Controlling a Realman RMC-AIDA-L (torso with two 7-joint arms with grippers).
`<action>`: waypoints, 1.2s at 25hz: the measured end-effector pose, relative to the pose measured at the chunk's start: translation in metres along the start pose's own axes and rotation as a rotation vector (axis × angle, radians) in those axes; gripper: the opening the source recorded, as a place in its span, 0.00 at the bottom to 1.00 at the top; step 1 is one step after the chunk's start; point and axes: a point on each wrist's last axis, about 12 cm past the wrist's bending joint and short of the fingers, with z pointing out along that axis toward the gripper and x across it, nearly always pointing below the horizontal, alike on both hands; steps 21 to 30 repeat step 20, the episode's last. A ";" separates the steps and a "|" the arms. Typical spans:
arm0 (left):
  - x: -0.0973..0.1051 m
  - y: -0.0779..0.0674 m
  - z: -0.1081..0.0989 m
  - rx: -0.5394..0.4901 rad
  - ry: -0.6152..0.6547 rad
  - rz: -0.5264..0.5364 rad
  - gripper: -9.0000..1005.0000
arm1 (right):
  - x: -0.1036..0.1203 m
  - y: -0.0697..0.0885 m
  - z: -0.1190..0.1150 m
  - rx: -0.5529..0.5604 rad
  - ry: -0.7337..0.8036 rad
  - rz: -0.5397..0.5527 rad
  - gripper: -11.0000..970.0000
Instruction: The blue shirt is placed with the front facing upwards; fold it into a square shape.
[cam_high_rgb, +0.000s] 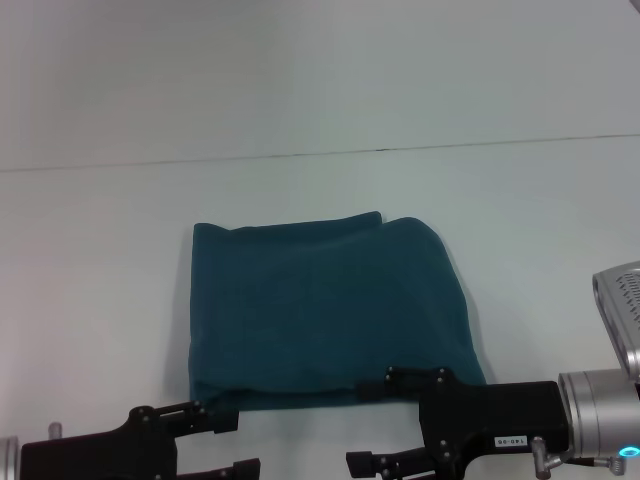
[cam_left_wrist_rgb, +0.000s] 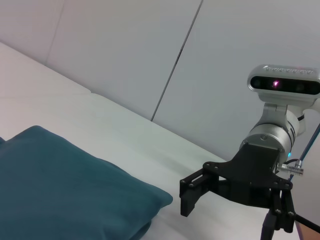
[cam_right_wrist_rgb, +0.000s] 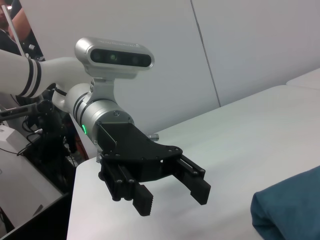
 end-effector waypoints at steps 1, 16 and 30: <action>0.001 0.000 0.000 -0.001 -0.001 0.000 0.73 | 0.000 0.000 0.000 0.000 0.000 0.000 0.97; 0.000 0.000 0.000 -0.003 -0.006 0.007 0.73 | 0.000 0.000 0.000 0.000 0.000 -0.002 0.97; 0.000 0.000 0.000 -0.003 -0.006 0.008 0.73 | 0.000 0.000 0.000 0.000 0.000 -0.003 0.97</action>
